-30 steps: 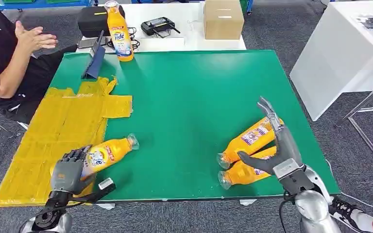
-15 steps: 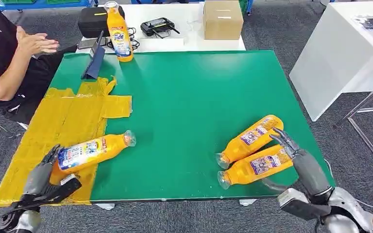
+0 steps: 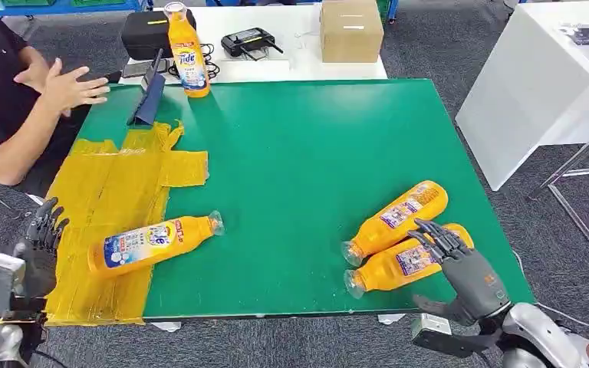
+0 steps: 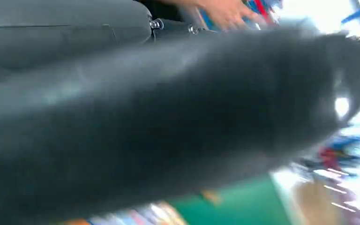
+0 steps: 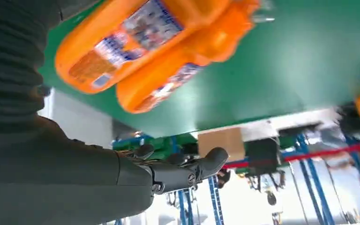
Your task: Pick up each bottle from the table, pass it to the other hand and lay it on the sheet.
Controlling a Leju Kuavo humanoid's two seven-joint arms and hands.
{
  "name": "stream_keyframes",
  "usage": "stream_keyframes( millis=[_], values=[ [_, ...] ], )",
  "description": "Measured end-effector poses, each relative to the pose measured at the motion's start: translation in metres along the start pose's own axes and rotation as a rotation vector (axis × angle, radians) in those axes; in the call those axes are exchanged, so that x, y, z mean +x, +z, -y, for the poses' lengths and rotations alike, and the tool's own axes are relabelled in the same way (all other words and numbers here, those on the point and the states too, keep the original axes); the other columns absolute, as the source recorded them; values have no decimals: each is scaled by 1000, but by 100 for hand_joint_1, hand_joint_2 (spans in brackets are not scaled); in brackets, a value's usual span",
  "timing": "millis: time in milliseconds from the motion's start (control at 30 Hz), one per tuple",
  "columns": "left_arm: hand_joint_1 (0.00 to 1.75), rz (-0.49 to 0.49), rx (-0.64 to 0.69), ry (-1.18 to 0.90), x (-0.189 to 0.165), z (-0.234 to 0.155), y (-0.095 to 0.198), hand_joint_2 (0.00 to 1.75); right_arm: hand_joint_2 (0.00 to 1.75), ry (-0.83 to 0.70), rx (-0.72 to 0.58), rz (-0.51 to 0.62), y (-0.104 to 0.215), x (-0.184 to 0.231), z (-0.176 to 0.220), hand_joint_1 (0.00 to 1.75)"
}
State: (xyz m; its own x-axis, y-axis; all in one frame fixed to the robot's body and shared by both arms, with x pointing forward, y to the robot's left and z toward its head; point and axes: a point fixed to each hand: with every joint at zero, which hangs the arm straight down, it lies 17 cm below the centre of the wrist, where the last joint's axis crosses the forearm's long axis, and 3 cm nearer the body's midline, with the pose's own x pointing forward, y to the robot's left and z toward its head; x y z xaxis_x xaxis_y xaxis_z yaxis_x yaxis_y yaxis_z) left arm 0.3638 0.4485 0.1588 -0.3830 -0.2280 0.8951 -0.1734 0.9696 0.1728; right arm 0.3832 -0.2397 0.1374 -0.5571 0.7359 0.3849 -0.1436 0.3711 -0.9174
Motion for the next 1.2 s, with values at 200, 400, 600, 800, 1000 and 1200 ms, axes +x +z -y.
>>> stream_keyframes(
  millis=[200,400,600,800,1000,1200],
  values=[
    [0,92,-59,263,42,21,10,0,175,-12,101,-32,-9,-28,7,0],
    [0,98,-137,319,58,57,26,0,175,32,195,-93,7,-75,37,0],
    [0,111,-157,333,66,70,28,0,175,80,215,-123,16,-94,53,0],
    [0,129,-157,341,71,77,24,0,175,11,277,-168,31,-107,55,0],
    [0,149,-157,361,76,83,16,0,175,35,361,-222,53,-125,73,0],
    [0,165,-191,376,79,96,5,0,175,84,431,-223,42,-132,51,0]
  ],
)
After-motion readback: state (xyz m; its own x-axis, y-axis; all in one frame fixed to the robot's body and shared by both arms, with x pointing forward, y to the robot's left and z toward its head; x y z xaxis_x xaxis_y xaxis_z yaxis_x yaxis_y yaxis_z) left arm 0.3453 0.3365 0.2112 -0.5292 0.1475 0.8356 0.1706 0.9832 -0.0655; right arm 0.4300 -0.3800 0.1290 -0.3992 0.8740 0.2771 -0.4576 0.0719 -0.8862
